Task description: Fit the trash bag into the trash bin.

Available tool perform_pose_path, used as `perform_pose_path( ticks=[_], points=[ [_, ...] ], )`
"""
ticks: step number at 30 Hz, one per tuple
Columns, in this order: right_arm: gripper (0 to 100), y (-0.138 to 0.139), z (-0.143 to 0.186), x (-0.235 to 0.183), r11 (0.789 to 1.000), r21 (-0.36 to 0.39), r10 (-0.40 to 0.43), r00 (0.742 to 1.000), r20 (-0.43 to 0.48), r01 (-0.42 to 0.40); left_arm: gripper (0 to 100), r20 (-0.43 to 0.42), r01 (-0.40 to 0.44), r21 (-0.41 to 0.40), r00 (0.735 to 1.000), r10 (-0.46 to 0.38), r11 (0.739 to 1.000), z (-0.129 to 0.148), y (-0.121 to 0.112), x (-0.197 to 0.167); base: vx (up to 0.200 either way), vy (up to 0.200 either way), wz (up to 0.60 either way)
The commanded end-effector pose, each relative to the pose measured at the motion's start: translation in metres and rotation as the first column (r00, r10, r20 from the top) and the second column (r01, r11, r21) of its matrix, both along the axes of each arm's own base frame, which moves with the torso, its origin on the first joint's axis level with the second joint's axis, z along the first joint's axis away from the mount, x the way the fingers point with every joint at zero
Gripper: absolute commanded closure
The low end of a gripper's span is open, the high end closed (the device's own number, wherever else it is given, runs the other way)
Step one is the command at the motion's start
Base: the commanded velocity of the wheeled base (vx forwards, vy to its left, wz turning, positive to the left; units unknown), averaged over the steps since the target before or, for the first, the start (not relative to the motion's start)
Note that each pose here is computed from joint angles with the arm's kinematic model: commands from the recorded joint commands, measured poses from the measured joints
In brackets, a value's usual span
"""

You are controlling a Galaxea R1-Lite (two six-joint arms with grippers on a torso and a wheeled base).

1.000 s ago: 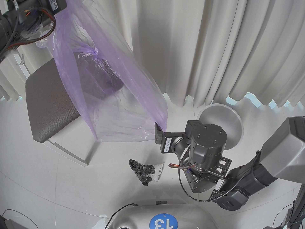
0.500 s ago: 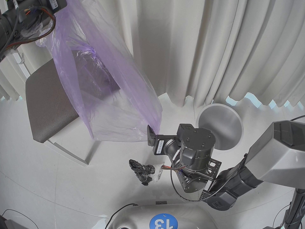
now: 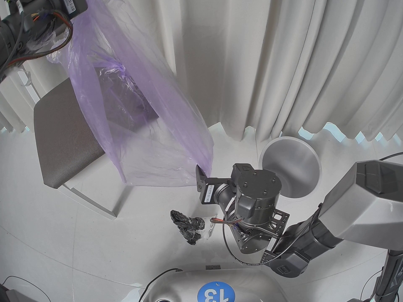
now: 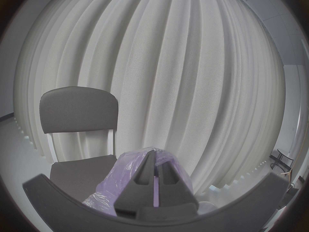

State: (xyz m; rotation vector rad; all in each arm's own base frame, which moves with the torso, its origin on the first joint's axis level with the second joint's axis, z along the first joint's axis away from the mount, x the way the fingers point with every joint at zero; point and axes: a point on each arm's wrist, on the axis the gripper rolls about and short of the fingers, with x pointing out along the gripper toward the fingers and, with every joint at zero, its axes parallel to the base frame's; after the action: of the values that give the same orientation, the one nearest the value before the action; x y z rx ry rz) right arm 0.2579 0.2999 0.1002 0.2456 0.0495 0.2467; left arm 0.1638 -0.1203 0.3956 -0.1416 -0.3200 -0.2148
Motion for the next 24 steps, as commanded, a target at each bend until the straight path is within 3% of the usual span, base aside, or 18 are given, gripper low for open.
perform_pose_path(
  ticks=[1,6,14,21,24],
  points=[
    [100,0.001,0.000,0.000,1.000,-0.001,0.004,1.000,0.002,-0.004,100,-0.005,-0.009,0.004,1.000,0.009,1.000,-0.002,0.001,0.001,0.000,0.000,0.00],
    [100,-0.001,0.004,-0.004,1.000,-0.001,0.009,1.000,0.003,-0.009,100,-0.034,-0.013,0.027,0.999,0.014,1.000,-0.013,0.003,0.000,0.000,0.000,0.00],
    [100,-0.032,0.034,-0.027,1.000,0.017,0.004,1.000,0.021,-0.004,100,-0.086,-0.020,0.071,0.996,0.026,0.997,-0.032,0.008,-0.001,0.000,0.000,0.00],
    [100,-0.077,0.054,-0.050,0.999,-0.029,-0.039,0.999,0.015,0.040,100,-0.257,0.062,0.227,0.966,-0.001,0.972,-0.077,0.013,0.001,0.000,0.000,0.00],
    [100,-0.107,0.061,-0.061,0.996,-0.051,-0.079,0.997,0.003,0.079,100,-0.358,0.137,0.285,0.933,-0.027,0.949,-0.094,0.013,0.001,0.000,0.000,0.00]
  ],
)
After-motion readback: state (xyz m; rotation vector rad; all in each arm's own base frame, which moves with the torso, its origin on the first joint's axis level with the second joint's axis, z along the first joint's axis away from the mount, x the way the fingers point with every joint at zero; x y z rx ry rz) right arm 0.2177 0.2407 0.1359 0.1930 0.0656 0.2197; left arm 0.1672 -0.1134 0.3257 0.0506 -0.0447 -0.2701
